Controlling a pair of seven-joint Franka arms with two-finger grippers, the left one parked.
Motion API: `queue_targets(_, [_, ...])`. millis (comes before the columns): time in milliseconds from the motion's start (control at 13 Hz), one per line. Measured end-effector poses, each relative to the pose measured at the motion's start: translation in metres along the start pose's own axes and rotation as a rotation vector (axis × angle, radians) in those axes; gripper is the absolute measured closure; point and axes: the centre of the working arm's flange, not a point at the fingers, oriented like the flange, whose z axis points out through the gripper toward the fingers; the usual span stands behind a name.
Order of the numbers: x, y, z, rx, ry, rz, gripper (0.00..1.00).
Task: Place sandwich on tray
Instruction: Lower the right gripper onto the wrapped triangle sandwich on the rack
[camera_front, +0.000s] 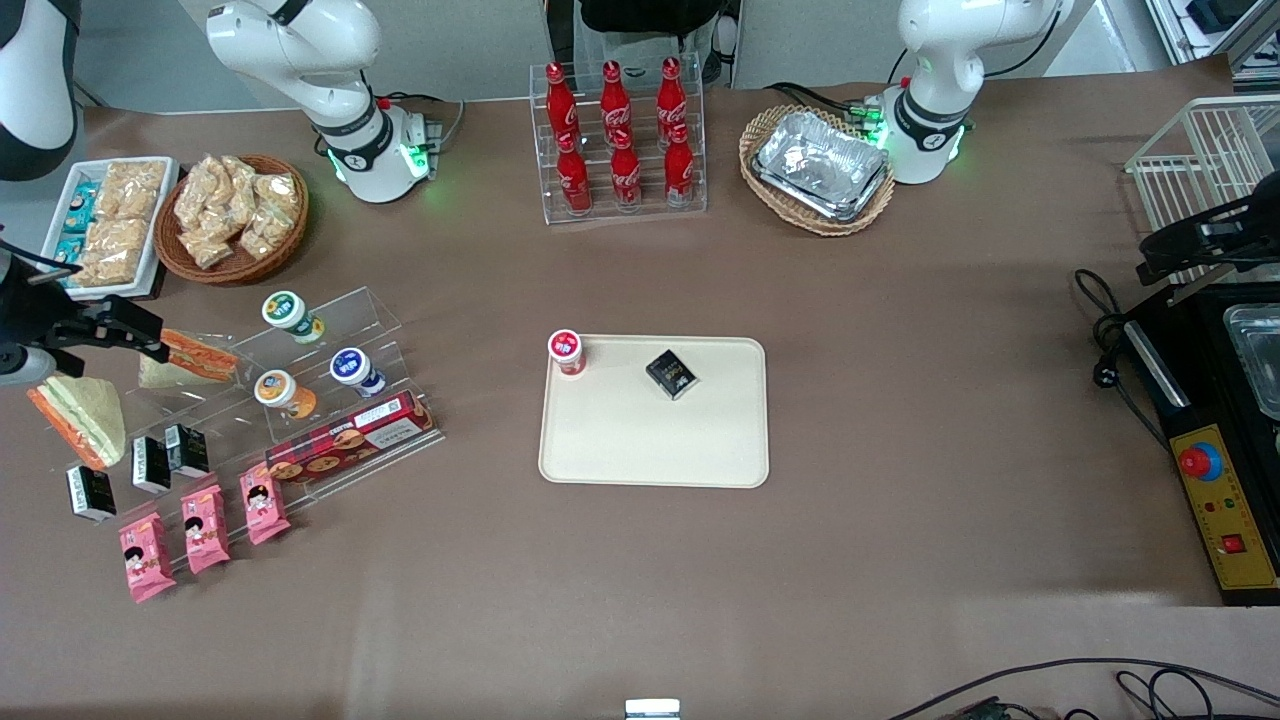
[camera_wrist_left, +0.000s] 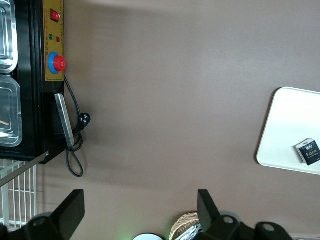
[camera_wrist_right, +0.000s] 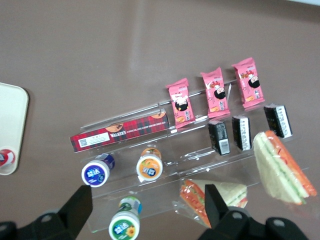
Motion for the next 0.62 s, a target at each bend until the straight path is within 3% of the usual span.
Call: queue_targets(615, [-0.028,0.115,0.023,-0.014,-0.030,-0.089,0.00])
